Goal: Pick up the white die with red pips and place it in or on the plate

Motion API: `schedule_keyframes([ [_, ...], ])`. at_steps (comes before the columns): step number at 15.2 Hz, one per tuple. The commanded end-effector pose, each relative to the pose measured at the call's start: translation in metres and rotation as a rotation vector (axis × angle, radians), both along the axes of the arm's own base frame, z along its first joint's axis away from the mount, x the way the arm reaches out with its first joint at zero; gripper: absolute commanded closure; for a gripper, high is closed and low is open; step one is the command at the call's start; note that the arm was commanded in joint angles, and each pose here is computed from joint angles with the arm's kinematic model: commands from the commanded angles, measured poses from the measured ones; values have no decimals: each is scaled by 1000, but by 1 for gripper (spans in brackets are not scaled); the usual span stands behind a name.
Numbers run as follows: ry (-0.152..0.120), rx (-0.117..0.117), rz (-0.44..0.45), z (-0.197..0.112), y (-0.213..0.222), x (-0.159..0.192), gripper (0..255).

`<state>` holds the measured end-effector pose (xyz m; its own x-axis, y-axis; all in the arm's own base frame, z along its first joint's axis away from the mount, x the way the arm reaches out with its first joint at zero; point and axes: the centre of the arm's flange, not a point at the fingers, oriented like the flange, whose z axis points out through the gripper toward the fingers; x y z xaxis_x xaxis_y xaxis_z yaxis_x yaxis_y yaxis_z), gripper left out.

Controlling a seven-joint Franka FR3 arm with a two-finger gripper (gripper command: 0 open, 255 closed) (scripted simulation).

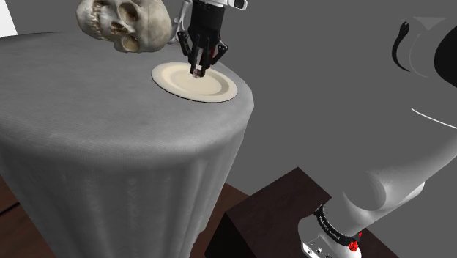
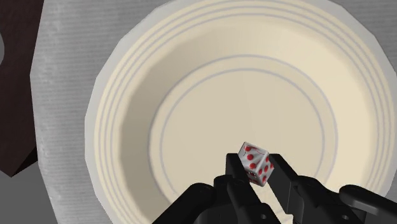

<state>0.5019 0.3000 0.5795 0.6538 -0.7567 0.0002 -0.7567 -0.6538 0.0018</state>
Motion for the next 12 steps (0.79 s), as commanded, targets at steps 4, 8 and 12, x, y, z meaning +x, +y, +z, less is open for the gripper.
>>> schedule_keyframes([
  [4,0,0,0,-12,-1,1,255],
  [8,0,0,0,-12,-1,1,255],
  [12,0,0,0,-12,-1,1,0],
])
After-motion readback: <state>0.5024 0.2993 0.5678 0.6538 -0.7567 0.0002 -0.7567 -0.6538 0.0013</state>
